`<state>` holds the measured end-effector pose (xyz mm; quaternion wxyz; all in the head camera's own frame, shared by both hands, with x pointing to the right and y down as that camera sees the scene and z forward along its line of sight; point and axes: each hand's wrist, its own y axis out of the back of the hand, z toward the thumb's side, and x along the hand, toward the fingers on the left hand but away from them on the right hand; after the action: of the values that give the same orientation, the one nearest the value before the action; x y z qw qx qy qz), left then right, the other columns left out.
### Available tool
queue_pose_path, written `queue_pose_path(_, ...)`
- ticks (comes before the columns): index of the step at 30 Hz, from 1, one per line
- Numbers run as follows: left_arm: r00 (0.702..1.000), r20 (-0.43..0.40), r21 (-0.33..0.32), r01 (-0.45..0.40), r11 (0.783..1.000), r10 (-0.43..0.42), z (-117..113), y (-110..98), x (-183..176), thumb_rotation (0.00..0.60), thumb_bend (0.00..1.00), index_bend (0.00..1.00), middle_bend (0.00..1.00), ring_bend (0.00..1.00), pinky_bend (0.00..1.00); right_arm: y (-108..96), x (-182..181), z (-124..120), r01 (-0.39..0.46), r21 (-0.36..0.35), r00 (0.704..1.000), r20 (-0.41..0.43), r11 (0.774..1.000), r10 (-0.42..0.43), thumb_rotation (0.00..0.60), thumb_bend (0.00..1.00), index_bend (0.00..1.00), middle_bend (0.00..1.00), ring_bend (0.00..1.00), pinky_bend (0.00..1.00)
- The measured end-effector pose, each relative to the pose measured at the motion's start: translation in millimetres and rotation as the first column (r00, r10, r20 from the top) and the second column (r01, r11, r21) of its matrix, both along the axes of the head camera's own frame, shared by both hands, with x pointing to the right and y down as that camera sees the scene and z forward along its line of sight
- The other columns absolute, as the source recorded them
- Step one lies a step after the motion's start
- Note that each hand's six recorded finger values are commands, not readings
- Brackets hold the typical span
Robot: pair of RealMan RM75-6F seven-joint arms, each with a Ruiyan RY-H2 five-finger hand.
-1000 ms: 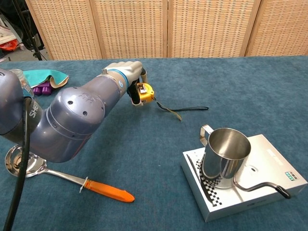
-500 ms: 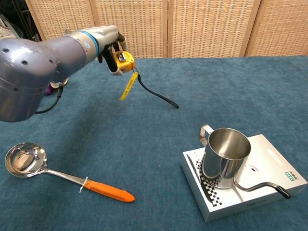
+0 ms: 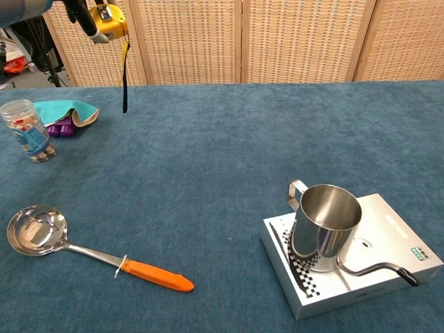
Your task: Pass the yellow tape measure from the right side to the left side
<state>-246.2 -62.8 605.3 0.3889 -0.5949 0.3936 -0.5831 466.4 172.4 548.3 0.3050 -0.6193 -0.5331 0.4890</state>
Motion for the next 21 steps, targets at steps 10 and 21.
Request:
queue_pose_path(10,0.996,0.034,0.055,0.079,0.995,-0.081,-35.6,-15.1,-74.1,0.600,0.44,0.78,0.43,0.46,0.44,-0.1,-5.5,4.2,0.012,-0.016,1.000,-0.028,1.000,-0.013,0.600,0.14,0.17,0.00,0.00,0.03)
queue_pose_path(21,0.980,0.114,0.038,0.158,0.987,-0.161,-57.3,5.4,-167.0,0.600,0.43,0.78,0.43,0.46,0.44,2.1,-12.9,3.7,0.029,-0.018,0.998,-0.047,0.999,-0.030,0.600,0.14,0.17,0.00,0.00,0.03)
